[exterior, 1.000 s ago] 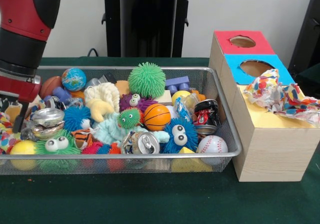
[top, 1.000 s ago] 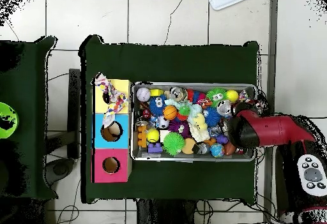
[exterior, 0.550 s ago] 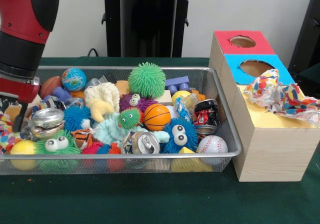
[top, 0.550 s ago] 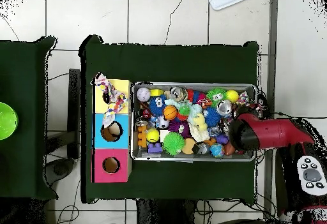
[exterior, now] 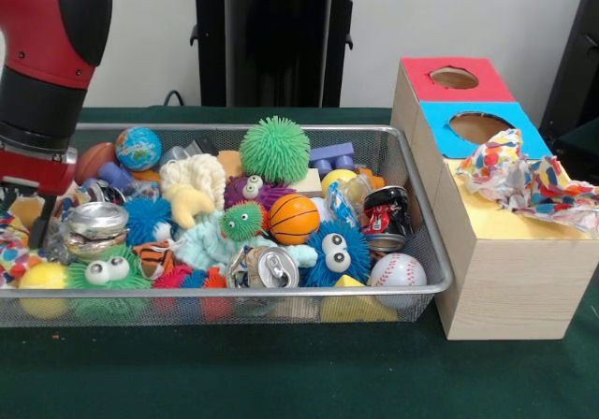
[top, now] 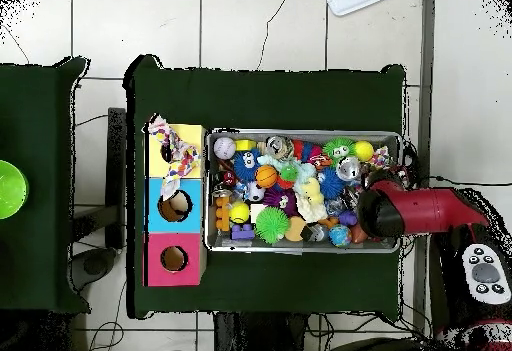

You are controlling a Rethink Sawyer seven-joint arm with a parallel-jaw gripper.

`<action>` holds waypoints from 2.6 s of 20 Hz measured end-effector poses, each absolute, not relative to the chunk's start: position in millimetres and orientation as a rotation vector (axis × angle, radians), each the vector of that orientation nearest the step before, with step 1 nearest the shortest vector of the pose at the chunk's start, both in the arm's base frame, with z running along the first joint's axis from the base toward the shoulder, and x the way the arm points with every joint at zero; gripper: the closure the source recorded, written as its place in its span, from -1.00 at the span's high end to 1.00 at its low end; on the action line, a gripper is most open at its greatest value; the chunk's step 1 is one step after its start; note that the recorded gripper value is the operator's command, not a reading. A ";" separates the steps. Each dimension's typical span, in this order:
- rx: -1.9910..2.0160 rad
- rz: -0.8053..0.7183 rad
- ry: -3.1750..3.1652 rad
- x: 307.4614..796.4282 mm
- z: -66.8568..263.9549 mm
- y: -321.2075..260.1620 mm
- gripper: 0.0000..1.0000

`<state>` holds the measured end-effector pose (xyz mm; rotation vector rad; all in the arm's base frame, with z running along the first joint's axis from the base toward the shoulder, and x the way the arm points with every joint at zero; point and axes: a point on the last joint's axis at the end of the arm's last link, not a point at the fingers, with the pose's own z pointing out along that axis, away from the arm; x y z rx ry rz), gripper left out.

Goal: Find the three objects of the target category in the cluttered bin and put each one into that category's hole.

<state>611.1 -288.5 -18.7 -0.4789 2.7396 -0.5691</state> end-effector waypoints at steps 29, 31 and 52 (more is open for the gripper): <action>-0.368 -0.608 2.860 589.9 67.2 -261.0 -1.00; -0.348 -0.613 2.880 586.2 79.9 -256.5 -1.00; -0.152 -0.460 2.979 568.7 160.3 -162.1 -1.00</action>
